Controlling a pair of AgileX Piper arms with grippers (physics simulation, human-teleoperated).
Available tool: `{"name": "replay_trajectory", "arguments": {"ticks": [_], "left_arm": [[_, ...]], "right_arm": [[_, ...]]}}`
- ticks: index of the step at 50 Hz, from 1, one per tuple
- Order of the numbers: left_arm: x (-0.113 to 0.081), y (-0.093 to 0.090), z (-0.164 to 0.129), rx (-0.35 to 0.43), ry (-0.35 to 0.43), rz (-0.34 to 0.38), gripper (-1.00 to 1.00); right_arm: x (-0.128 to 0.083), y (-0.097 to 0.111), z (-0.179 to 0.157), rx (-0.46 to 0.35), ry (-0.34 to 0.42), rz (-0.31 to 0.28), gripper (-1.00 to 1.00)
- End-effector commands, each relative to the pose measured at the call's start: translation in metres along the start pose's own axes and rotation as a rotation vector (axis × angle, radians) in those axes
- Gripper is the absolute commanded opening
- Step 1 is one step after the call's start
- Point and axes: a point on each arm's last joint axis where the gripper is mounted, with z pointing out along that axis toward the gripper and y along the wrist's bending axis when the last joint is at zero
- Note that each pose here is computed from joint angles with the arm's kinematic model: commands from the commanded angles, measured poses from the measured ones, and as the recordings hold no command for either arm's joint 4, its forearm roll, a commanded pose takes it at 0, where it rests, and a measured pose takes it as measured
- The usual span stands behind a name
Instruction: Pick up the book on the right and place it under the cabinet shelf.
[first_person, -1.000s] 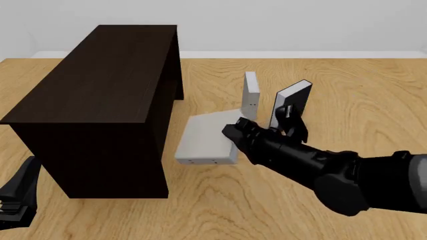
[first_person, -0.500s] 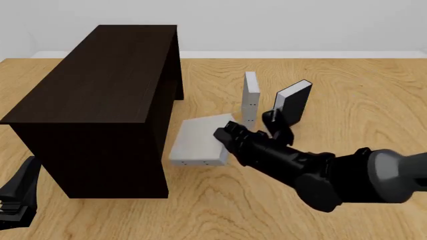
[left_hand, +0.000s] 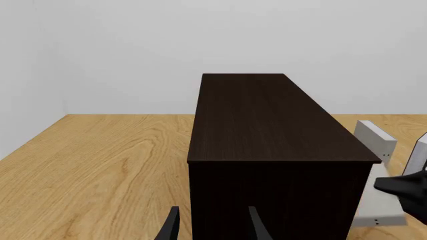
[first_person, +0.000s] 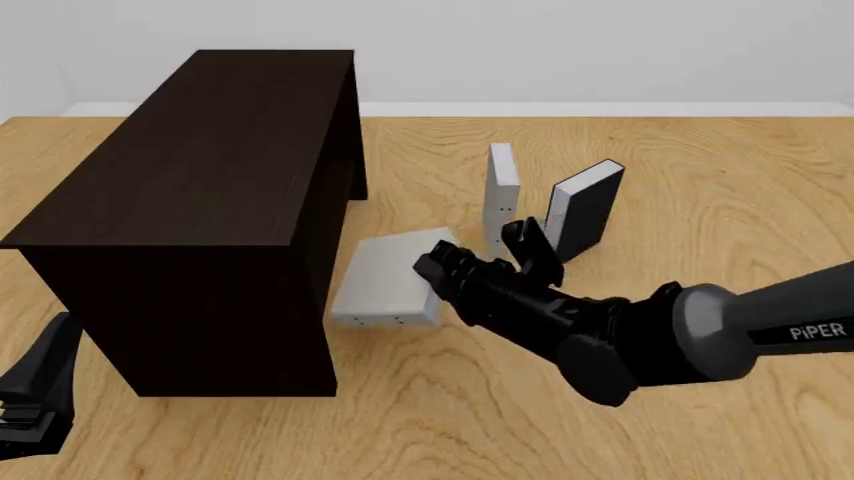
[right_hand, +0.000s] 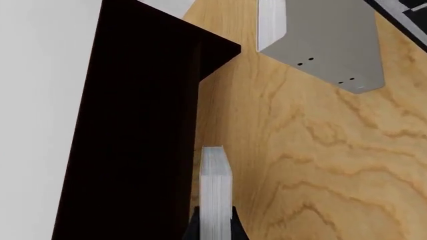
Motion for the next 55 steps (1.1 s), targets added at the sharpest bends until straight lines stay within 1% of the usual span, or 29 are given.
{"name": "replay_trajectory", "arguments": {"ticks": [1, 7, 19, 37, 55], "left_arm": [[0.000, 0.000, 0.000, 0.000, 0.000, 0.000, 1.00], [0.000, 0.000, 0.000, 0.000, 0.000, 0.000, 1.00], [0.000, 0.000, 0.000, 0.000, 0.000, 0.000, 1.00], [0.000, 0.000, 0.000, 0.000, 0.000, 0.000, 1.00], [0.000, 0.000, 0.000, 0.000, 0.000, 0.000, 1.00]], "right_arm": [[-0.006, 0.006, 0.012, -0.021, -0.017, 0.017, -1.00], [-0.007, 0.005, 0.017, -0.017, -0.020, 0.016, -1.00], [-0.002, 0.006, 0.024, -0.022, -0.010, 0.015, -1.00], [0.008, 0.007, 0.034, -0.045, 0.009, 0.019, -1.00], [0.016, -0.003, 0.044, -0.053, 0.014, 0.034, -1.00]]}}
